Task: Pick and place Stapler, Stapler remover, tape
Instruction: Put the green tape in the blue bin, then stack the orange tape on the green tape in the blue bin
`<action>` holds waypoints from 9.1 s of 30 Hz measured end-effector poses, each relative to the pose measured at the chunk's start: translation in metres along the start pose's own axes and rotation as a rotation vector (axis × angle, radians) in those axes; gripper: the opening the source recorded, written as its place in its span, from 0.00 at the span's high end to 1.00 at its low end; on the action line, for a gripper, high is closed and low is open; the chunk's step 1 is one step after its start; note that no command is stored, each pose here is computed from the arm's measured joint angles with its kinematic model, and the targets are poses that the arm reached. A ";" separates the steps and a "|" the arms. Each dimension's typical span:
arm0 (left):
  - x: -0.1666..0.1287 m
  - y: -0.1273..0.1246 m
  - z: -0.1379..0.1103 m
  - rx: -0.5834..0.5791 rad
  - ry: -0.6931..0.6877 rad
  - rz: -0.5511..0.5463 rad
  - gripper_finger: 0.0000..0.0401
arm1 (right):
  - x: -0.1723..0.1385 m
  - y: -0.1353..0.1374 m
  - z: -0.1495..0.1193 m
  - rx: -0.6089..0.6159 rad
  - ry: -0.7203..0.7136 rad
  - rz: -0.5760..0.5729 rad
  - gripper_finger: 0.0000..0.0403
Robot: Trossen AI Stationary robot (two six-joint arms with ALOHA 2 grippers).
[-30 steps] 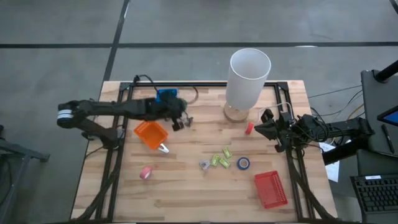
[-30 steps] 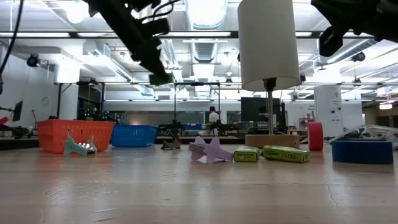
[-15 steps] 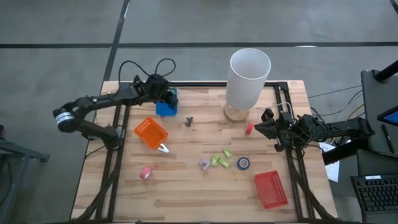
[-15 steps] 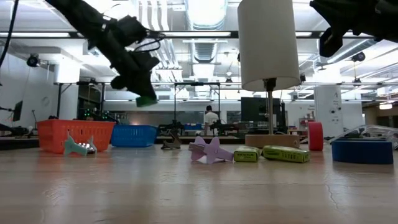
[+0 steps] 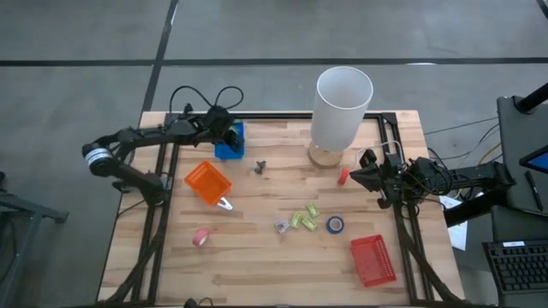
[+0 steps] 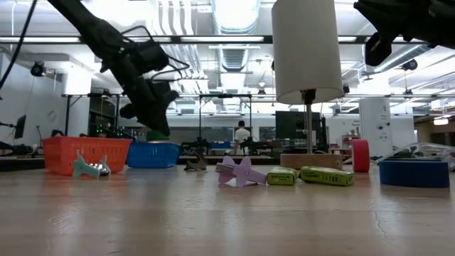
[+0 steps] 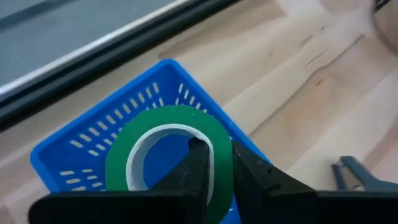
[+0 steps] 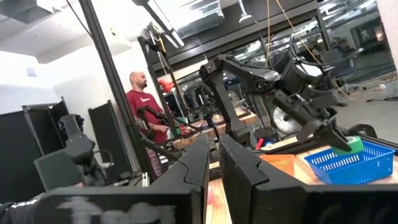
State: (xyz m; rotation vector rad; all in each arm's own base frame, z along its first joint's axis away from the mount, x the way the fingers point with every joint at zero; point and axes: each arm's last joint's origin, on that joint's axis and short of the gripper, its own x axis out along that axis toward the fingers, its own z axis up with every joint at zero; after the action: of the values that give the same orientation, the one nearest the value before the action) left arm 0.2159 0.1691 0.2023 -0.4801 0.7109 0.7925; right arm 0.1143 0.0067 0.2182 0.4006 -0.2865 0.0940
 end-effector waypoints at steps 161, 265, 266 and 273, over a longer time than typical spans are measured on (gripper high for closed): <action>-0.102 -0.173 -0.064 0.266 -0.348 -0.526 0.54 | -0.008 -0.048 -0.088 0.311 0.359 -0.801 0.74; -0.124 -0.183 -0.082 0.603 -0.866 -0.510 0.55 | 0.207 -0.010 -0.045 0.078 0.274 0.196 0.87; -0.124 -0.183 -0.082 0.602 -0.867 -0.510 0.55 | 0.208 -0.011 -0.045 0.078 0.275 0.195 0.87; -0.125 -0.183 -0.081 0.593 -0.872 -0.525 0.55 | 0.213 -0.010 -0.042 0.050 0.253 0.178 0.87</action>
State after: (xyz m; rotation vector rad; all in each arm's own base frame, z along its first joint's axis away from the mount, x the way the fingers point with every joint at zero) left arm 0.2646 -0.0531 0.2621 0.2320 -0.0313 0.2085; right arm 0.3300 0.0212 0.2394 0.4072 -0.0696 0.3245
